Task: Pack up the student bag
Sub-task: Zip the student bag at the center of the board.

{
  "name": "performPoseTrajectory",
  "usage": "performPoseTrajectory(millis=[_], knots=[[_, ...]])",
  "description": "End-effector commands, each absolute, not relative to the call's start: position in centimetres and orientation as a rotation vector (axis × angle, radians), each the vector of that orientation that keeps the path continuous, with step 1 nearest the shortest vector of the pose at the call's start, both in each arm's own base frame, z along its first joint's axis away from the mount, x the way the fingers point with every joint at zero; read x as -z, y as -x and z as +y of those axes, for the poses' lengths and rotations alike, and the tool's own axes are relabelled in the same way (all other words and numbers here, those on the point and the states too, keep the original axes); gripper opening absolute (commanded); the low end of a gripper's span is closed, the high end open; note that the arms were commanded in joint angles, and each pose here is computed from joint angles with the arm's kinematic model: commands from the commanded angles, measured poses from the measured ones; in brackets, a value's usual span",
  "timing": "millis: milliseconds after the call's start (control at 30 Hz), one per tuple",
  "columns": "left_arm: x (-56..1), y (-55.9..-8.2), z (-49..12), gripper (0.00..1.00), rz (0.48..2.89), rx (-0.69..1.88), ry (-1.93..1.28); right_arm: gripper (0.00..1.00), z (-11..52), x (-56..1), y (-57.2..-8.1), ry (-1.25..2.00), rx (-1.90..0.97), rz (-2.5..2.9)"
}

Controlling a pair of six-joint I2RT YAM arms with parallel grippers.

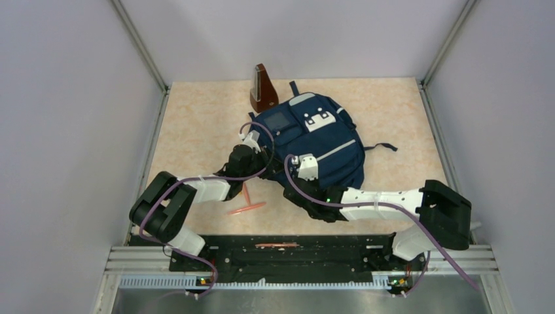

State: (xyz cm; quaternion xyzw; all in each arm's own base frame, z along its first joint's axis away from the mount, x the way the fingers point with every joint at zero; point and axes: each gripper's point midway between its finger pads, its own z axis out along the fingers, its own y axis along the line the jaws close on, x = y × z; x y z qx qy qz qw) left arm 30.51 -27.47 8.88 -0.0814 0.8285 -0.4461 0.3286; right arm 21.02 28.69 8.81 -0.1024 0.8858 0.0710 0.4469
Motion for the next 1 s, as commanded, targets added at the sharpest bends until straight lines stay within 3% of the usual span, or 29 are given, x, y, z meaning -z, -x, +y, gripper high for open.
performPoseTrajectory(millis=[0,167,733,833,967], knots=[[-10.8,-31.0,-27.8,0.16,2.114,1.178,0.158,0.22,29.0,-10.4,-21.0,0.206,-0.205,2.169],[-10.9,-31.0,-27.8,0.16,2.110,1.180,0.158,0.27,28.7,-9.3,-21.2,0.215,-0.154,2.174],[-11.1,-30.8,-27.6,0.16,2.110,1.174,0.159,0.27,29.1,-7.3,-23.1,0.233,0.017,2.158],[-11.3,-30.9,-27.4,0.15,2.100,1.161,0.156,0.18,28.2,-7.4,-23.5,0.227,0.091,2.143],[-11.3,-31.4,-27.1,0.06,2.098,1.118,0.156,0.01,27.7,-8.9,-23.5,0.217,0.074,2.120]])
